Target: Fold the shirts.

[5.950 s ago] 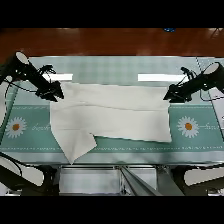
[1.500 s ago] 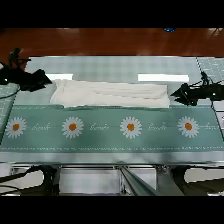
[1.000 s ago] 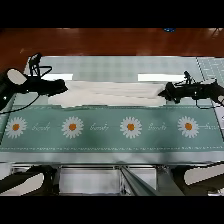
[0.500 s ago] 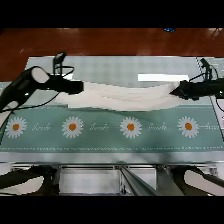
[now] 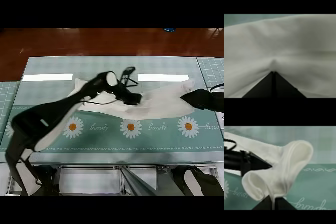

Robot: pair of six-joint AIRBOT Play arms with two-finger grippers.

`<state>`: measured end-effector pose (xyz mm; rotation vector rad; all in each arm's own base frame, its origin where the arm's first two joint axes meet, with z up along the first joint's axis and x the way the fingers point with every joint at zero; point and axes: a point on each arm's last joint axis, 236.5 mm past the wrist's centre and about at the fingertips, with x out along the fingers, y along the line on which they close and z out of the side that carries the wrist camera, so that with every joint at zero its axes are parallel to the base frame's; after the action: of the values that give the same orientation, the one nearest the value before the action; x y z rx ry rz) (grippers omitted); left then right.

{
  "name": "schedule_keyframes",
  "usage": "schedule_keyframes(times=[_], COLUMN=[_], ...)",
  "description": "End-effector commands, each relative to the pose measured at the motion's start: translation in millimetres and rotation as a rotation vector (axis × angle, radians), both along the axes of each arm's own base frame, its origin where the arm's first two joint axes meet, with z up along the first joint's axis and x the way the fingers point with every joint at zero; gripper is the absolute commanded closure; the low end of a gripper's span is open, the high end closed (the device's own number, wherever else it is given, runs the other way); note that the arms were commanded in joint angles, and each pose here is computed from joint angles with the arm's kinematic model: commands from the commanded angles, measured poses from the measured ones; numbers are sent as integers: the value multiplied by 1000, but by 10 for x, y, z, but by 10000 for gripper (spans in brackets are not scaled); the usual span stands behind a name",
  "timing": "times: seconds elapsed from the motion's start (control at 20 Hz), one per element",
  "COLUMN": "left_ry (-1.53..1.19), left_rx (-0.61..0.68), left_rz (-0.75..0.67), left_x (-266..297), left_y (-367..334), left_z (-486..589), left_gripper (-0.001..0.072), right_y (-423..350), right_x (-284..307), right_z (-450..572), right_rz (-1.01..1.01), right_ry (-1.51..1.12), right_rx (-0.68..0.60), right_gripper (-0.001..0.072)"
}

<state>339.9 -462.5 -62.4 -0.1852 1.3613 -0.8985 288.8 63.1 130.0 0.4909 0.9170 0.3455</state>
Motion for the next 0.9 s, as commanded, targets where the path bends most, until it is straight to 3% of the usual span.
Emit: schedule_keyframes(times=[0.0, 0.15, 0.35, 0.6, 0.75, 0.85], left_ry=[109, 126, 94, -54, -221, -365], left_rx=[-38, -29, -57, 69, 170, 305], left_rz=[-141, -178, -127, 73, 257, 384], left_x=[-729, -874, -129, 838, 1027, 979], left_y=[-623, -643, -20, 1715, 2751, 3475], left_z=[-177, -173, 275, 1085, 1634, 1890], left_gripper=[685, 685, 685, 685, 685, 685], right_y=[173, 186, 238, 748, 1358, 1818], right_x=[-101, -94, -75, 172, 494, 747], right_z=[214, 231, 276, 161, 35, -39], right_rz=[21, 23, 28, 135, 226, 291], right_ry=[-50, -56, -62, -52, -50, -54], right_rx=[64, 71, 106, 174, 189, 184], right_gripper=[687, 687, 687, 687, 687, 687])
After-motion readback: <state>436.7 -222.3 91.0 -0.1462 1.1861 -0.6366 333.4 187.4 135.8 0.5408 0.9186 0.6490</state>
